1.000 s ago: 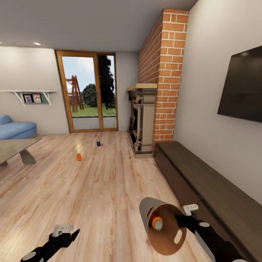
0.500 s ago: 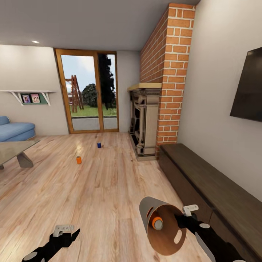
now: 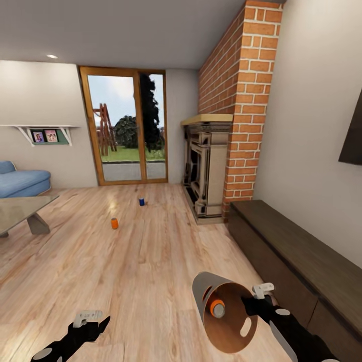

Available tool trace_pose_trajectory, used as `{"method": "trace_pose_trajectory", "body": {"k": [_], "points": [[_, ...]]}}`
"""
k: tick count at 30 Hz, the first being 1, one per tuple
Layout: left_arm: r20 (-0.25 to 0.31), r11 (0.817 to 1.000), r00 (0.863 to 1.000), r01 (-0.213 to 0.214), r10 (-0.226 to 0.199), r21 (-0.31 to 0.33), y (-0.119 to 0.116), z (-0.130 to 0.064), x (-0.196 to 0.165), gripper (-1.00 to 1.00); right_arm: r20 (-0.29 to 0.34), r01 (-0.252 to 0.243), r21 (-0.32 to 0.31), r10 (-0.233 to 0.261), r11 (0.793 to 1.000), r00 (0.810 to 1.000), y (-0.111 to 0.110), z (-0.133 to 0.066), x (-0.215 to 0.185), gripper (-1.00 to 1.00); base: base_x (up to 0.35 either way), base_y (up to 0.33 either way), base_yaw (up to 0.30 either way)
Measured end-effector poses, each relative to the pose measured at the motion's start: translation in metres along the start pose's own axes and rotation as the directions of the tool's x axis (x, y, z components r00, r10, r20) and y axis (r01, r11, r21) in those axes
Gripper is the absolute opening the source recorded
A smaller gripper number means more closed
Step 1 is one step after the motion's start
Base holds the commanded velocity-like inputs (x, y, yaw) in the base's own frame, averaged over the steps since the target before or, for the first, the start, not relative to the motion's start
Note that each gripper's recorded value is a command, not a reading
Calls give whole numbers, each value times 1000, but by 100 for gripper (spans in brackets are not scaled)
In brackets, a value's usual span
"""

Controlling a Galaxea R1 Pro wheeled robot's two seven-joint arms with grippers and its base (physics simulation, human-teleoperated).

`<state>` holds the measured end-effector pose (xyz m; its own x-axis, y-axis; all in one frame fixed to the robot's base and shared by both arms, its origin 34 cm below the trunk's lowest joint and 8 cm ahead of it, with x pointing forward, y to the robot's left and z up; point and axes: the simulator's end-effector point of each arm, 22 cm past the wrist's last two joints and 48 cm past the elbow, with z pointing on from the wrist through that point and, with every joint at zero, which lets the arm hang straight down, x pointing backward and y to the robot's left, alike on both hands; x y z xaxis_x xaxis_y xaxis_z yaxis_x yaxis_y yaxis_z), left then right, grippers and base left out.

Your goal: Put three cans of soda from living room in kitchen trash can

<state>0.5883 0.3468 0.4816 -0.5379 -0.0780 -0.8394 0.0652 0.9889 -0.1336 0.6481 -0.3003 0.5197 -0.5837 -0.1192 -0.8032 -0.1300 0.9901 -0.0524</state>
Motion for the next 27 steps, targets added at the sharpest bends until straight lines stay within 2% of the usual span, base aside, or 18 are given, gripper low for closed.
{"method": "trace_pose_trajectory", "body": {"k": [27], "points": [[-24,1000,1000,3,-3,-1,0,3,11,100,-25,-9,-12,9,1000,1000,8,6,11,-100,262,227,0]]}}
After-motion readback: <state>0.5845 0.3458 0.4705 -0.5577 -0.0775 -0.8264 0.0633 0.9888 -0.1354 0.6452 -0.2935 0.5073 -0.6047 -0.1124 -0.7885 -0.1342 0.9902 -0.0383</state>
